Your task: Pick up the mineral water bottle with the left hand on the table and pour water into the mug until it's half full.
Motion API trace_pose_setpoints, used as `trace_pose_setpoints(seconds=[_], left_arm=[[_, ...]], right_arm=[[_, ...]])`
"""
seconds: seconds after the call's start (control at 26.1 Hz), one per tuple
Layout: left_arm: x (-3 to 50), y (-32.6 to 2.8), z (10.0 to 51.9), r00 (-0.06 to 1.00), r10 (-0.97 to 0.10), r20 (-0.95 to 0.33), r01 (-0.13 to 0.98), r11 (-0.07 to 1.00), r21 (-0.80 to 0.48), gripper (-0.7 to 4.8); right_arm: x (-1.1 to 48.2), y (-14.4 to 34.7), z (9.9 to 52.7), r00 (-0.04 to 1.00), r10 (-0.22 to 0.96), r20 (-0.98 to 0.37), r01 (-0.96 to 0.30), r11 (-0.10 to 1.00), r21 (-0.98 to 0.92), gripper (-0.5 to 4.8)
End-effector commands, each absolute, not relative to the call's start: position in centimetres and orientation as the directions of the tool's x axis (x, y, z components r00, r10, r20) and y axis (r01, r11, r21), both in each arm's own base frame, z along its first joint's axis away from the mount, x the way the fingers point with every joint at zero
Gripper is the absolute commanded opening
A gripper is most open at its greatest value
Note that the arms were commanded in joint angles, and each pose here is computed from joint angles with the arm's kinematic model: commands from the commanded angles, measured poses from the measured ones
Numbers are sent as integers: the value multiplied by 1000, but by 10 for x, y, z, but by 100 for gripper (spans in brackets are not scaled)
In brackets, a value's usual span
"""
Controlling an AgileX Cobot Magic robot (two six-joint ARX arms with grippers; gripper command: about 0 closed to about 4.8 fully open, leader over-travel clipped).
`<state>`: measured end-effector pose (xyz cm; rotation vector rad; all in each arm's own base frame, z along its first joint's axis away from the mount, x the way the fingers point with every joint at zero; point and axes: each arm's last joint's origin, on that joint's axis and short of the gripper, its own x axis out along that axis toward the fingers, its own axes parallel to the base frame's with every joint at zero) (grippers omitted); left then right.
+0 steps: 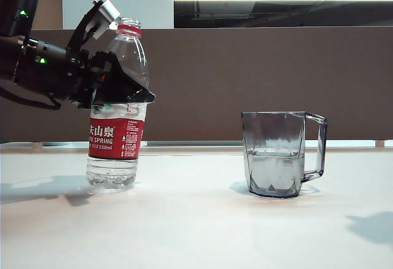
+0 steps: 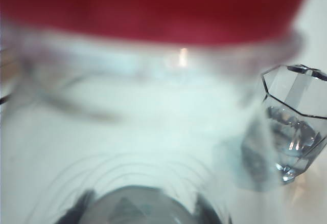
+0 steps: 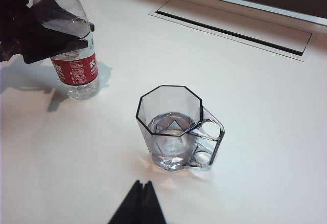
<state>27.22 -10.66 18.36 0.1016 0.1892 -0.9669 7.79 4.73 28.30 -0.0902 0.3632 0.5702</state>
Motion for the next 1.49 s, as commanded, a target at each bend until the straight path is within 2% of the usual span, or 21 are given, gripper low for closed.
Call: trace_pose_setpoints(seconds=[0.04,0.27,0.42,0.5,0.57,0.69,0.77,1.11,1.49], left_arm=[[274,-107,191,560,-816,-146,828,558,55,215],[276,-108,185,553,-817,-163,831,555,40,222],[276,-108,182,552,-816,-170,831,556,30,346],[276,-108,183,553,-816,-169,830,557,25,378],[276,-108,183,553,-816,-169,828,560,10,383],[276,-108,183,553,-816,-167,827,562,-10,451],[276,-108,184,553,-816,-167,826,563,-17,477],[272,-105,195,595,-788,-159,799,601,10,476],[266,-102,198,616,-755,-226,771,636,-20,476]], right_arm=[[78,47,287,787,517,-336,-545,839,13,-2],[78,47,287,788,517,-335,-545,838,13,-2],[78,47,287,787,517,-336,-545,838,13,-2],[78,47,287,788,517,-335,-545,838,13,-2],[78,47,287,788,517,-335,-545,838,13,-2],[78,47,287,788,517,-335,-545,839,13,-2],[78,47,287,788,517,-335,-545,838,13,-2],[78,47,287,788,517,-335,-545,838,13,-2],[78,47,288,788,517,-334,-545,839,13,-2]])
